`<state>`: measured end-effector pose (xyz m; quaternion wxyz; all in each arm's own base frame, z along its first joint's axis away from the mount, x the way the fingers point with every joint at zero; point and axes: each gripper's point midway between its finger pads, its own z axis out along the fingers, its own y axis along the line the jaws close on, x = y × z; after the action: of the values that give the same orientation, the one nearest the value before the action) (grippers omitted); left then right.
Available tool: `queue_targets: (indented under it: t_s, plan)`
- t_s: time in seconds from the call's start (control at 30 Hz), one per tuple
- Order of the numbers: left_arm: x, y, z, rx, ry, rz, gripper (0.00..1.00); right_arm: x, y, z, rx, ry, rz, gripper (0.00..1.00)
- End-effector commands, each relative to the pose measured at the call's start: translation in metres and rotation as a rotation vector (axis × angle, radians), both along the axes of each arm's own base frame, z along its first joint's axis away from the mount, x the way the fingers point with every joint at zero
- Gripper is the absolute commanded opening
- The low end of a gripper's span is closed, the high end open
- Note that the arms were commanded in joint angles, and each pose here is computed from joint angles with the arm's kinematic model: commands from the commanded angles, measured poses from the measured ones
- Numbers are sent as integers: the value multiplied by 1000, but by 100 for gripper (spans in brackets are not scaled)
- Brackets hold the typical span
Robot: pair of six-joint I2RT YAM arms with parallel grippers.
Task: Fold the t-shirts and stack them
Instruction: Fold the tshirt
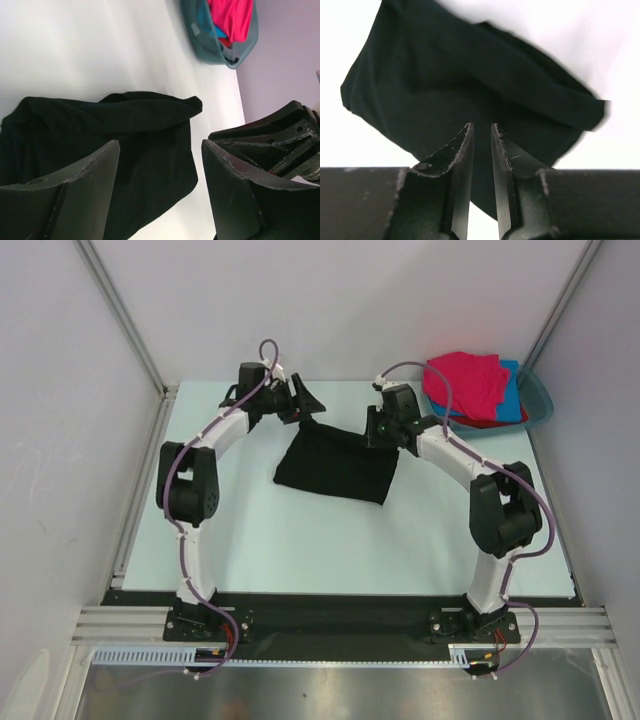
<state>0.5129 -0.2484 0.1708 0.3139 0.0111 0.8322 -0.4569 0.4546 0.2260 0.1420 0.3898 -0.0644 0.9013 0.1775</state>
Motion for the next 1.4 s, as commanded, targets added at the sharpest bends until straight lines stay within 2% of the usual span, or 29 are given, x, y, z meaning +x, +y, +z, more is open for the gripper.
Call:
queue_targets:
  t_s: [0.0,0.4,0.5,0.53,0.6,0.67,0.7,0.73,0.87,1.0,1.1,1.13,1.17,1.23,1.27,1.33,1.37]
  plan:
    - [-2,-21,-2,-57,19,-81,72,3,17,-4,75,53,35,25]
    - [13,-33,-58,-48,117,-87,72,30,25,-51,81,126,42,23]
    - [28,-37,-65,-53,114,-85,72,43,18,-59,67,116,25,23]
    - [37,-39,-55,-61,81,-84,72,49,16,-58,67,107,20,24]
    - [46,-42,-69,-63,102,-78,72,59,8,-68,49,106,3,23]
    - [62,-45,-57,-78,61,-75,72,70,4,-66,45,85,-6,24]
    - [65,-46,-72,-78,93,-68,72,75,-2,-74,34,92,-21,24]
    - [74,-48,-58,-91,60,-69,72,81,-3,-69,32,77,-25,23]
    - [83,-44,-68,-101,70,-43,72,95,-19,-83,-20,77,-72,24]
    - [82,-25,-81,-42,78,-5,72,107,-48,-81,-120,31,-161,24]
    - [74,-10,-73,44,43,33,72,110,-67,-59,-186,-29,-217,24]
    - [66,-3,-85,84,67,52,72,106,-73,-46,-200,-51,-217,25]
    - [68,6,-61,130,-1,90,72,104,-76,-36,-206,-65,-221,27]
    - [56,21,-68,202,7,137,73,93,-83,-30,-223,-78,-234,30]
    - [58,36,-43,251,-43,212,74,87,-84,-5,-208,-114,-241,37]
    - [42,52,-47,316,-32,252,76,70,-92,1,-218,-96,-251,45]
    - [38,60,-44,347,-39,287,77,61,-93,14,-208,-104,-253,53]
